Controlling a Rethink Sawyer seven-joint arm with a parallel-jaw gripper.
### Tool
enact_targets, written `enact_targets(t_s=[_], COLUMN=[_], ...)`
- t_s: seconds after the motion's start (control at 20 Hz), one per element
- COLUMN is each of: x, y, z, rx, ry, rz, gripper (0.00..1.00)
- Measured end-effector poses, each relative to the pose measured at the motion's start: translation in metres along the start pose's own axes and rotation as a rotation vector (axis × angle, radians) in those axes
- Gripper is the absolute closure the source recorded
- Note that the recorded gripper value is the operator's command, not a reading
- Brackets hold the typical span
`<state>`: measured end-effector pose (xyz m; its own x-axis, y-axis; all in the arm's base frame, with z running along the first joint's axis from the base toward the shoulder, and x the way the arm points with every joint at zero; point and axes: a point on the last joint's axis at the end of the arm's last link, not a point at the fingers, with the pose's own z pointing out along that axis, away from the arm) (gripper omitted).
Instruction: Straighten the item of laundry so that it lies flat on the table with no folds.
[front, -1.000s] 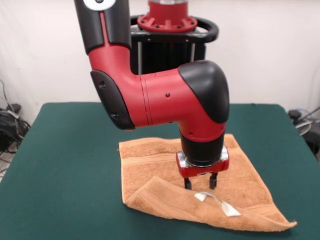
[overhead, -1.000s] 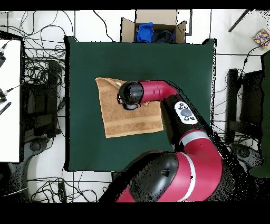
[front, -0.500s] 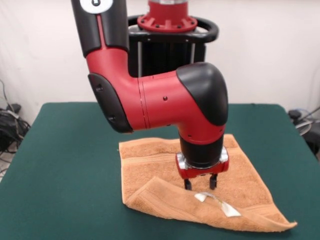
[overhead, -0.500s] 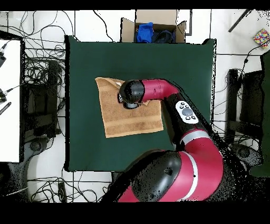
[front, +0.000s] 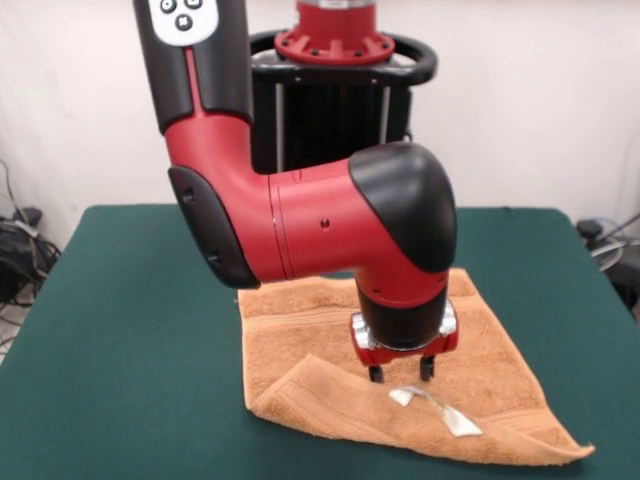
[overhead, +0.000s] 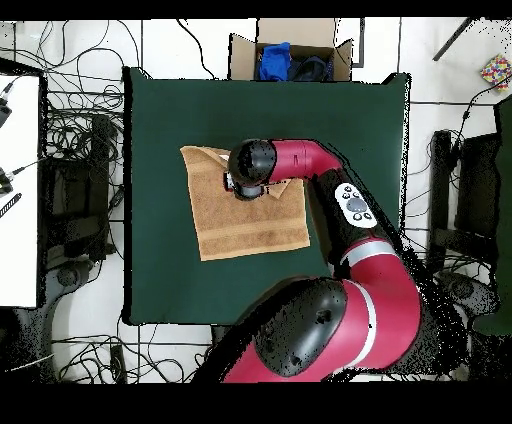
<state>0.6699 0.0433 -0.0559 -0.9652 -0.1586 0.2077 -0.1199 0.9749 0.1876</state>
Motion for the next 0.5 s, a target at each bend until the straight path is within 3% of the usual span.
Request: enact_targets(t_s=[0.5], x=[-0.0050], y=[-0.0040], z=[-0.0012], rx=[-0.027], ry=[0.023], rz=[0.013], gripper=[0.00])
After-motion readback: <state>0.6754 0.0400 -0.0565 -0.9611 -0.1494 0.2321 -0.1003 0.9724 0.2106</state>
